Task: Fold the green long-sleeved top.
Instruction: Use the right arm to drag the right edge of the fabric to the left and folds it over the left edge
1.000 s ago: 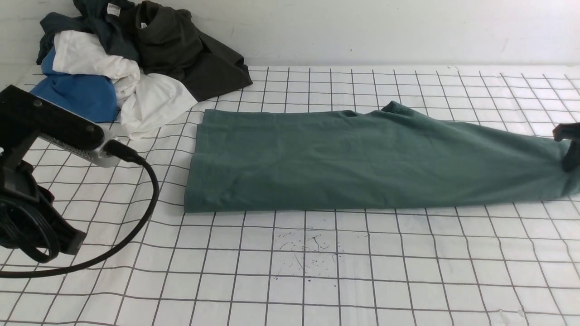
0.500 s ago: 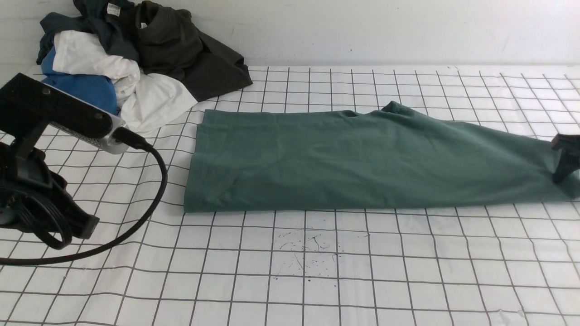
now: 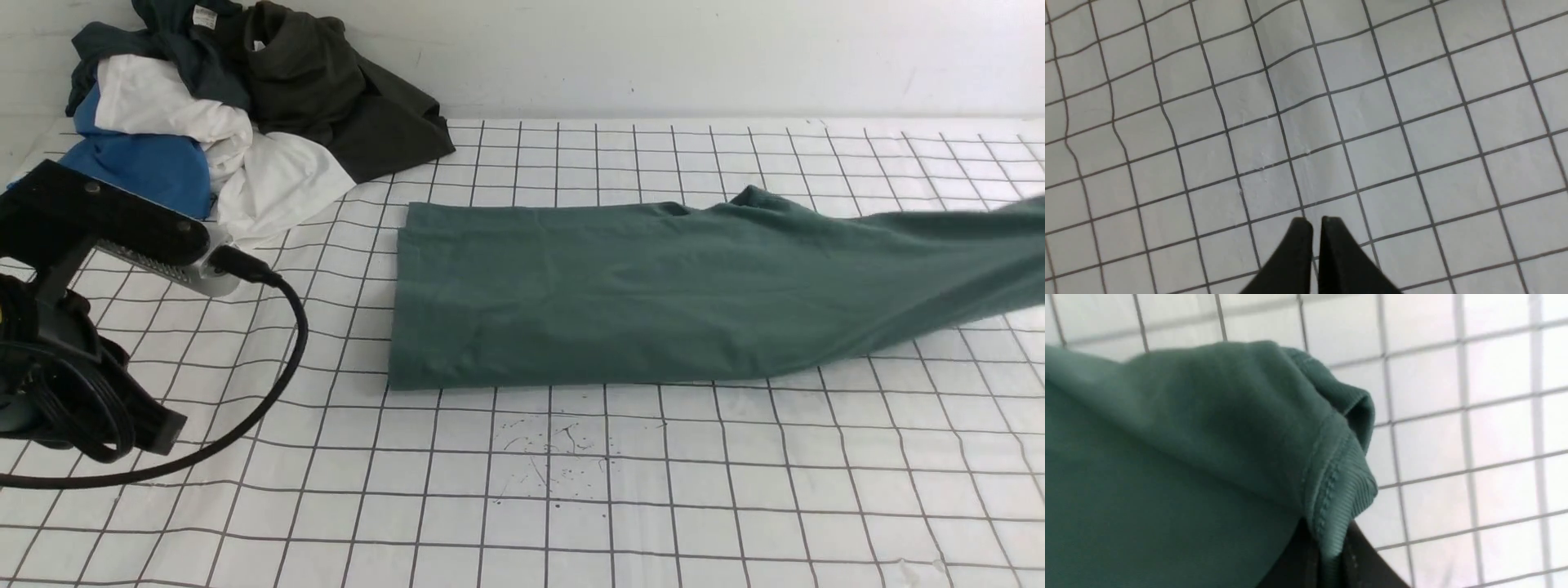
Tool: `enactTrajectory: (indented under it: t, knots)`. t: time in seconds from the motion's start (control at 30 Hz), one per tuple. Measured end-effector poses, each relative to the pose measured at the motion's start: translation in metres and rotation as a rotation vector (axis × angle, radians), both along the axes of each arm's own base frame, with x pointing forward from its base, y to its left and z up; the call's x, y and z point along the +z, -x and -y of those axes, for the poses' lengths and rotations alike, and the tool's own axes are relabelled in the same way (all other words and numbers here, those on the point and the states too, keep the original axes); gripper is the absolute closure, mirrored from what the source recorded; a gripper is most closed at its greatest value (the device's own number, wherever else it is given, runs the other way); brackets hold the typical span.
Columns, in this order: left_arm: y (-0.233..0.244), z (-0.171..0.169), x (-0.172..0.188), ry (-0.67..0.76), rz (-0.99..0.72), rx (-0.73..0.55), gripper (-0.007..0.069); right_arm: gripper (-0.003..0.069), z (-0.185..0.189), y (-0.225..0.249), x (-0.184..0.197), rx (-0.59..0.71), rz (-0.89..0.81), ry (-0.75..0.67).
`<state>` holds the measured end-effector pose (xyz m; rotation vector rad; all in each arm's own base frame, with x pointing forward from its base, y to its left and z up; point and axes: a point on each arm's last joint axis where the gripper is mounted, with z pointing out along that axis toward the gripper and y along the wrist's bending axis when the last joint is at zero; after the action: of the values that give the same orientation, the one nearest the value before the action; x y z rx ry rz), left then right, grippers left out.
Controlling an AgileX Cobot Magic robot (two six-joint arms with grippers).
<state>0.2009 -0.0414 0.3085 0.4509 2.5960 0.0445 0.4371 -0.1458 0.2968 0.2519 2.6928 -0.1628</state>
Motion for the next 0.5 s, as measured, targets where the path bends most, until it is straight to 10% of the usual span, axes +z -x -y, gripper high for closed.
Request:
enactTrajectory:
  t: [0.23, 0.5]
  knots:
    - [0.004, 0.014, 0.001, 0.158, -0.032, -0.035, 0.0613, 0.0645, -0.108, 0.009, 0.076, 0.216, 0.183, -0.035]
    - [0.006, 0.024, 0.003, 0.229, -0.032, -0.155, 0.0613, 0.0646, -0.322, -0.003, 0.030, 0.629, 0.244, -0.292]
